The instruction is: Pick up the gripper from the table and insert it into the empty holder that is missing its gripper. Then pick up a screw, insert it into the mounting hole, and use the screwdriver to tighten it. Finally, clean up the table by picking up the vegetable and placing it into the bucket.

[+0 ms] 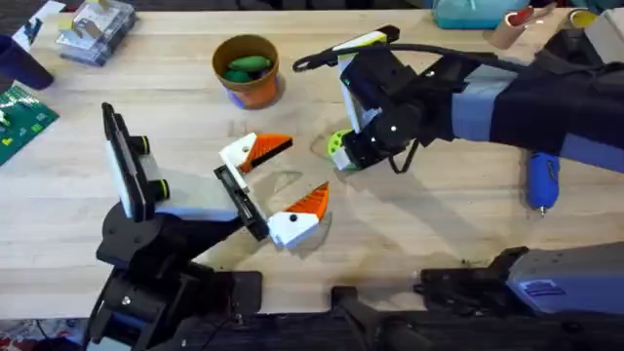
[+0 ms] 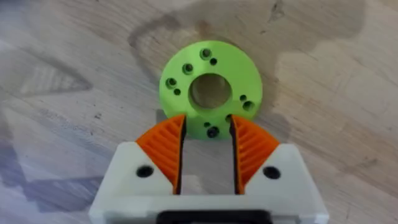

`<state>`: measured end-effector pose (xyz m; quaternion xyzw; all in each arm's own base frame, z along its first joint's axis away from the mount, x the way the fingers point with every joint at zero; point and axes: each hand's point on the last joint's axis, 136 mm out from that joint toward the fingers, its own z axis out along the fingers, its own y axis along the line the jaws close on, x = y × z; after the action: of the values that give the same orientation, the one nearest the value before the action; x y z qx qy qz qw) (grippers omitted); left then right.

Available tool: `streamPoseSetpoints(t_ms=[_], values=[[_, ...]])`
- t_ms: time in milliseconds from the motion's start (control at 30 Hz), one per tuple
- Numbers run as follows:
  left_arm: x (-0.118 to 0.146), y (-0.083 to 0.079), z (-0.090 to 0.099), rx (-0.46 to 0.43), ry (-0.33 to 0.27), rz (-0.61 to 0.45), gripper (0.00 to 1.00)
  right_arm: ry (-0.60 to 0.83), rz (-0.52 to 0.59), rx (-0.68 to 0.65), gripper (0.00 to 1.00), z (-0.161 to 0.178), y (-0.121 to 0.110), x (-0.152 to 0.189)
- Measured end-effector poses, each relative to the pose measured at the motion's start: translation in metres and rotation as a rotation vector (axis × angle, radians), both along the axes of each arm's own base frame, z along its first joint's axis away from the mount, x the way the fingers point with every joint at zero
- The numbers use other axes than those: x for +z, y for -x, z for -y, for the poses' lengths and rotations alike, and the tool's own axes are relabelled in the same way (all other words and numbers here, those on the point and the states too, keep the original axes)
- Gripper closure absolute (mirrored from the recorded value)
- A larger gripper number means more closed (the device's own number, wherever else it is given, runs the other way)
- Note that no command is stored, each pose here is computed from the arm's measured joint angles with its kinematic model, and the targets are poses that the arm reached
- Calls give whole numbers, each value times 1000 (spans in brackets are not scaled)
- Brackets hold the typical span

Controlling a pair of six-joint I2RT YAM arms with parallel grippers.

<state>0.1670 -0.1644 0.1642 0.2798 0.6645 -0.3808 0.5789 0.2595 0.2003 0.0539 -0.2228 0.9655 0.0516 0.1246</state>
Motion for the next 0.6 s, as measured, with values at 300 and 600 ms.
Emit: streamPoseSetpoints(t_ms=[300, 600], values=[[0, 0, 0, 0, 0, 0, 6, 10, 7, -3, 772, 3, -2, 0], [0, 0, 0, 0, 0, 0, 6, 13, 7, -3, 746, 3, -2, 0]])
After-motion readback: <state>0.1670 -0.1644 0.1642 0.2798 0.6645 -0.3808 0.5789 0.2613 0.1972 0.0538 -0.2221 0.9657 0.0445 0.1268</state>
